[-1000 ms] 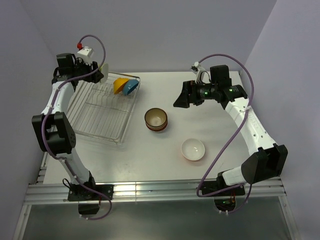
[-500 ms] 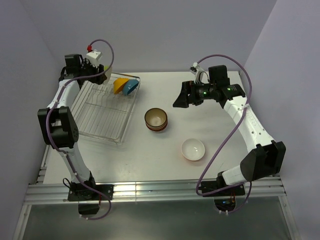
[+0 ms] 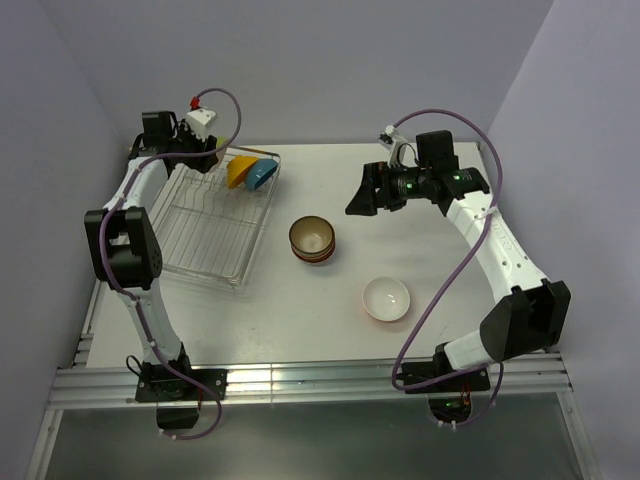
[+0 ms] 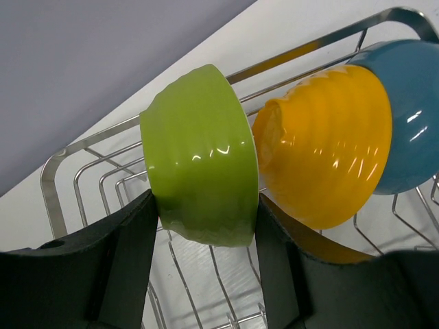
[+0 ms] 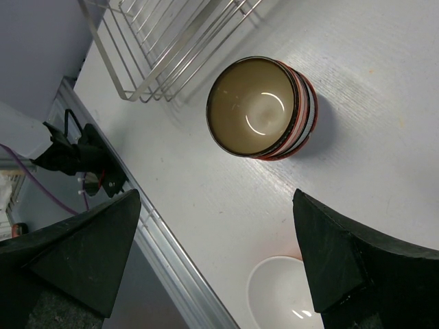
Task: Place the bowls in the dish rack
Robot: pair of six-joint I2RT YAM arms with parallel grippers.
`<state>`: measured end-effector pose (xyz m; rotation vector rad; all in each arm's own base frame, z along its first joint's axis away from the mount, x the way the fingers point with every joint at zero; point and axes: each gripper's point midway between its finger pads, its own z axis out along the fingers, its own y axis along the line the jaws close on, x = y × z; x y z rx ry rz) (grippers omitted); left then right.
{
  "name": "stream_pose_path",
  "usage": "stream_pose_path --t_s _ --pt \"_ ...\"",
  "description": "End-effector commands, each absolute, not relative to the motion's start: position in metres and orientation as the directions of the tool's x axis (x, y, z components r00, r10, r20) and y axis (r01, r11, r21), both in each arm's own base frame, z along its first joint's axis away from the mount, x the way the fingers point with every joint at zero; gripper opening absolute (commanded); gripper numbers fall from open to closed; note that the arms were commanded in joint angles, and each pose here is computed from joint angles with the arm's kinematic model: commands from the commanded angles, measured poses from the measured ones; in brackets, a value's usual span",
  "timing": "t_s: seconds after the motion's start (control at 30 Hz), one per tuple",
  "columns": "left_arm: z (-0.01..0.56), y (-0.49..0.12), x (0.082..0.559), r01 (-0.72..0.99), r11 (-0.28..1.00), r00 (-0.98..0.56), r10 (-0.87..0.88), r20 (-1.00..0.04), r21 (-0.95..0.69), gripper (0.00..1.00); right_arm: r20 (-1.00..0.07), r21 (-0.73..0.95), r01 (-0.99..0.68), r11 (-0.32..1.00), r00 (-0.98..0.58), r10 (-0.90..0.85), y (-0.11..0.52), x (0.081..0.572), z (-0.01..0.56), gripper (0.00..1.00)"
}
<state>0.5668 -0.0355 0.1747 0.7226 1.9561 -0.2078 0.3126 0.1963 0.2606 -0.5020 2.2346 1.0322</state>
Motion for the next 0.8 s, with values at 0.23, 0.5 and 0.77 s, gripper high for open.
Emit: stream_pose_path --t_s 0.23,0.5,0.77 --pt "0.192 -0.035 0.577 0.606 0.746 -0.219 0.49 -0.844 0.276 0.0 -0.674 0.539 -0.565 0.625 -0.734 -0.082 0.195 0.321 0.258 0.99" --pt "0.172 -0.033 0.579 0.632 0.706 -0.216 0.555 -0.803 0.318 0.01 -0.667 0.541 -0.559 0.628 -0.74 -0.085 0.196 0.323 0.255 0.99" --pt "0.159 -0.041 0.58 0.67 0.657 -0.2 0.609 -0.767 0.347 0.08 -0.661 0.545 -0.558 0.626 -0.745 -0.088 0.196 0.325 0.251 0.99"
